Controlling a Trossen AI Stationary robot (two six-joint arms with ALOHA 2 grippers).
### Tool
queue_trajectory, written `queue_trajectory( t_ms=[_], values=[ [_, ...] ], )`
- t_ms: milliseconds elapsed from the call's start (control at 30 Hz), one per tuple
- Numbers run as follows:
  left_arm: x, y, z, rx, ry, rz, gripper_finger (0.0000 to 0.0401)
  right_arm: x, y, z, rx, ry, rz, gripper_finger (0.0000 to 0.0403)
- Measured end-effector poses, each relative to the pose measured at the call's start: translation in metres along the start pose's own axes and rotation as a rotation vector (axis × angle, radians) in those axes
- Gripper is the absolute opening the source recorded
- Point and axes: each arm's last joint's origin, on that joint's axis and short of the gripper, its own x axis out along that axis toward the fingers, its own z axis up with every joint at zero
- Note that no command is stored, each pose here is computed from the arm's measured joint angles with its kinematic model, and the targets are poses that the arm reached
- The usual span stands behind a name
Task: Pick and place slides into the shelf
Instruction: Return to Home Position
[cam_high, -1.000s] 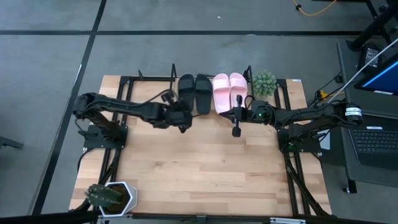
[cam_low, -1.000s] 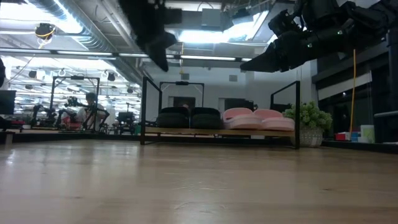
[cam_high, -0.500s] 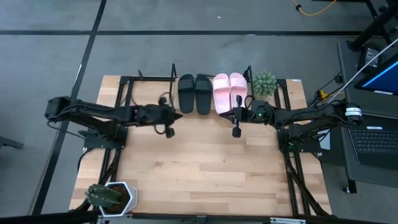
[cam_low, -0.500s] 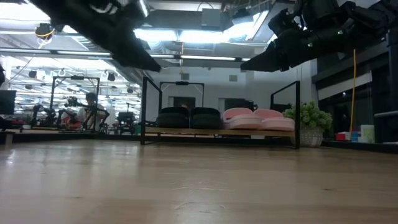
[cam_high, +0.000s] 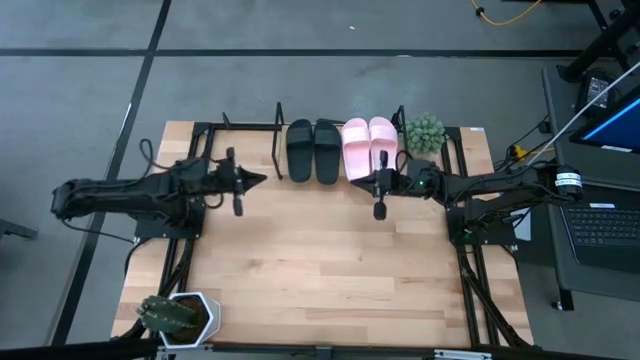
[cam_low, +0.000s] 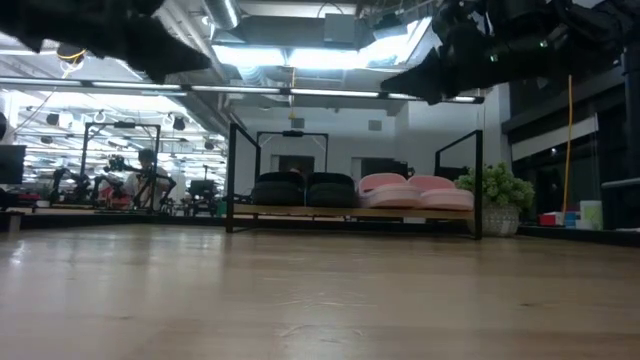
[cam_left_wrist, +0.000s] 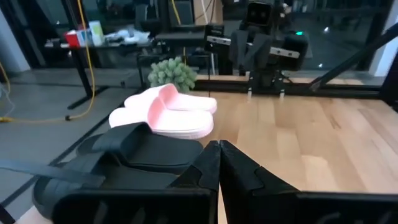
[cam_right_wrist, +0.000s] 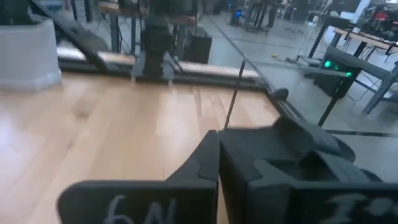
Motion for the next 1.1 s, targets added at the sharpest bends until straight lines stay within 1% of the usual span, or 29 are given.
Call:
queue_trajectory(
  t_ms=[167, 333, 467, 600, 700, 833, 933, 1100],
  values=[
    [-0.016, 0.0, -0.02, -0.008, -0.052, -0.008, 0.0002, 0.003, -0.002, 0.022, 0.01, -0.032, 0.065, 0.0008],
    [-0.025, 0.0, -0.037, -0.031, -0.096, -0.003, 0.0002, -0.007, -0.006, 0.052, 0.014, -0.025, 0.075, 0.0004],
    [-0.029, 0.001, -0.048, -0.031, -0.139, 0.001, 0.0001, -0.029, -0.01, 0.077, 0.004, -0.061, 0.069, 0.0008],
    [-0.031, 0.0, -0.058, -0.022, -0.159, 0.002, 0.0001, -0.063, -0.009, 0.088, 0.001, -0.095, 0.068, 0.0006],
    [-0.032, 0.0, -0.065, -0.022, -0.169, 0.003, 0.0001, -0.087, -0.002, 0.085, -0.004, -0.136, 0.095, 0.0004],
    [-0.034, 0.0, -0.067, -0.025, -0.191, 0.004, 0.0001, -0.109, 0.009, 0.07, 0.01, -0.199, 0.143, 0.0007],
    [-0.035, 0.001, -0.067, -0.041, -0.205, 0.002, 0.0001, -0.118, 0.014, 0.057, 0.015, -0.214, 0.161, 0.0006],
    [-0.035, 0.001, -0.068, -0.068, -0.205, 0.0, 0.0001, -0.124, 0.022, 0.031, 0.01, -0.197, 0.175, 0.0003]
  ],
)
